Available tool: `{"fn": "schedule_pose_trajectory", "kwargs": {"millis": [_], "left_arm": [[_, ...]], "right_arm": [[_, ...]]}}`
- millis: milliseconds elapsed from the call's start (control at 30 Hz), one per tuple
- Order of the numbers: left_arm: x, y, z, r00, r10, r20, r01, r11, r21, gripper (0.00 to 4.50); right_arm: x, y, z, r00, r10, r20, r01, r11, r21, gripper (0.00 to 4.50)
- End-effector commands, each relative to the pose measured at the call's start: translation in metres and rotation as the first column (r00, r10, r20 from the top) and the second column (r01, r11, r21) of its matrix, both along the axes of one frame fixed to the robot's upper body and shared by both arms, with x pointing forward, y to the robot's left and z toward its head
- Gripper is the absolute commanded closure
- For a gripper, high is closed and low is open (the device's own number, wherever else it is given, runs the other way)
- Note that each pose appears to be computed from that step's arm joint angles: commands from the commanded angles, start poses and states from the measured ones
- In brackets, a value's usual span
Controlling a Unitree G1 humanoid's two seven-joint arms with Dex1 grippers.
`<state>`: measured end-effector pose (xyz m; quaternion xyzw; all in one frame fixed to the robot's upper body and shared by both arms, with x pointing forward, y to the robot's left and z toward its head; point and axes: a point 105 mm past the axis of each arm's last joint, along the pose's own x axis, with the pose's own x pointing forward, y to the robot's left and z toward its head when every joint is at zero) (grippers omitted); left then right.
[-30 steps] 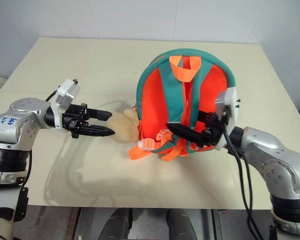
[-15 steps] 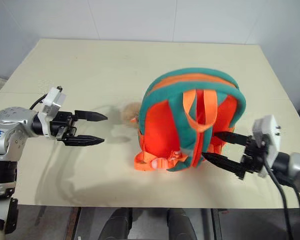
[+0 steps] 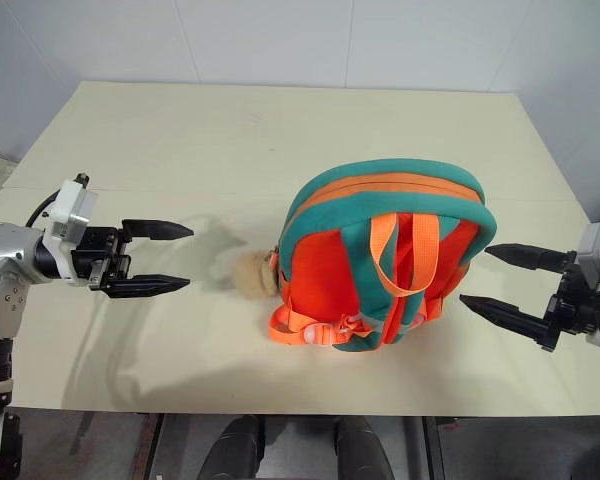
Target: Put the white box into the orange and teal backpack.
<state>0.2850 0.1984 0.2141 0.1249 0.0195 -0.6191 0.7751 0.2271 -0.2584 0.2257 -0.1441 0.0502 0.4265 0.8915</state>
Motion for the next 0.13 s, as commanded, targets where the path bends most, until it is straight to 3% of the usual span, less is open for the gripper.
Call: {"fn": "schedule_pose_trajectory", "kwargs": {"millis": [33,133], "left_arm": [[-0.0062,-0.0016,0.0122,0.997,-0.008,0.073,0.009,1.000,-0.019,0.01],[-0.0055,-0.0006,0.0126,0.997,-0.002,0.074,0.003,1.000,-0.016,0.01]], "right_arm": [[0.0049,-0.0046,0.0160,0.998,0.006,0.057,-0.005,1.000,-0.023,0.00],[0.0144,-0.0050,0.0141,0.998,0.005,0.068,-0.004,1.000,-0.014,0.00]]}}
